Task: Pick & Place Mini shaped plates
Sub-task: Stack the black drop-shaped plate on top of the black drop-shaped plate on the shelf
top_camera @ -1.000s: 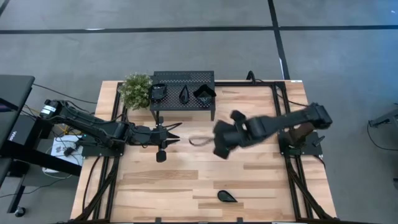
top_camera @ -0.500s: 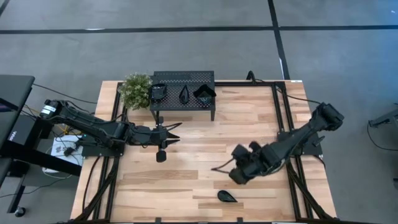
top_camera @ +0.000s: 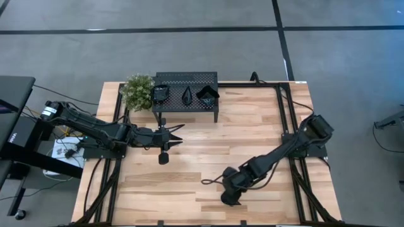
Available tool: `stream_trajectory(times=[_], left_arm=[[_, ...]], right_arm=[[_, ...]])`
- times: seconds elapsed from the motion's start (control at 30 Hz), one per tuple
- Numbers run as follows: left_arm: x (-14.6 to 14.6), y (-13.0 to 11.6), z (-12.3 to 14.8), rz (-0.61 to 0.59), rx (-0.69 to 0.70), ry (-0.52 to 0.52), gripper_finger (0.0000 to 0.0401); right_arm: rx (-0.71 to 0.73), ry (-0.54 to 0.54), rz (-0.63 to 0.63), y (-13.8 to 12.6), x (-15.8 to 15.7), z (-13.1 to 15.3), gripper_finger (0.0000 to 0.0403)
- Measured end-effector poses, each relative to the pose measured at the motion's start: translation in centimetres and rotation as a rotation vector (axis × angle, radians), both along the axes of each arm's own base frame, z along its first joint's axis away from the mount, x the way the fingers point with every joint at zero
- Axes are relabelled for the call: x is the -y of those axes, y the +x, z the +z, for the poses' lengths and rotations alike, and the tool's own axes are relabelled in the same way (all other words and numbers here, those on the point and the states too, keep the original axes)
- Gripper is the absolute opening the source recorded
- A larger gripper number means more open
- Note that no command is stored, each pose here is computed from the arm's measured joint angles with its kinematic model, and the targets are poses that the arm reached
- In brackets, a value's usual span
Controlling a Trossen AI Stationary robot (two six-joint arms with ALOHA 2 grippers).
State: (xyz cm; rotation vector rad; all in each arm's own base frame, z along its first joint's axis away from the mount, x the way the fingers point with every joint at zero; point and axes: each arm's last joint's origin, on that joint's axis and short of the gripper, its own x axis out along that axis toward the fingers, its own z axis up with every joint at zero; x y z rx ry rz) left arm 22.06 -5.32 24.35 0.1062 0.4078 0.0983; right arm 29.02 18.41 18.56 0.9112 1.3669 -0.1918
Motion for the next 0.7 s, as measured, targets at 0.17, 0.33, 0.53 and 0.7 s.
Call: stream_trajectory(times=[0.17, 0.33, 0.53, 0.7], left_arm=[[0.0, 0.0, 0.0, 0.0, 0.0, 0.0, 0.0049], [0.0, 0.0, 0.0, 0.0, 0.0, 0.0, 0.0049], [0.0, 0.0, 0.0, 0.0, 0.0, 0.0, 0.0049], [0.0, 0.0, 0.0, 0.0, 0.0, 0.0, 0.0049]], right_arm=[[-0.073, 0.063, -0.02, 0.7, -0.9, -2.2, 0.011], [-0.119, 0.065, -0.036, 1.0, -0.2, -2.8, 0.011], [-0.115, 0.056, -0.023, 0.8, -0.6, -3.1, 0.0109], [-0.126, 0.036, -0.001, 0.4, -1.4, -3.8, 0.0109]])
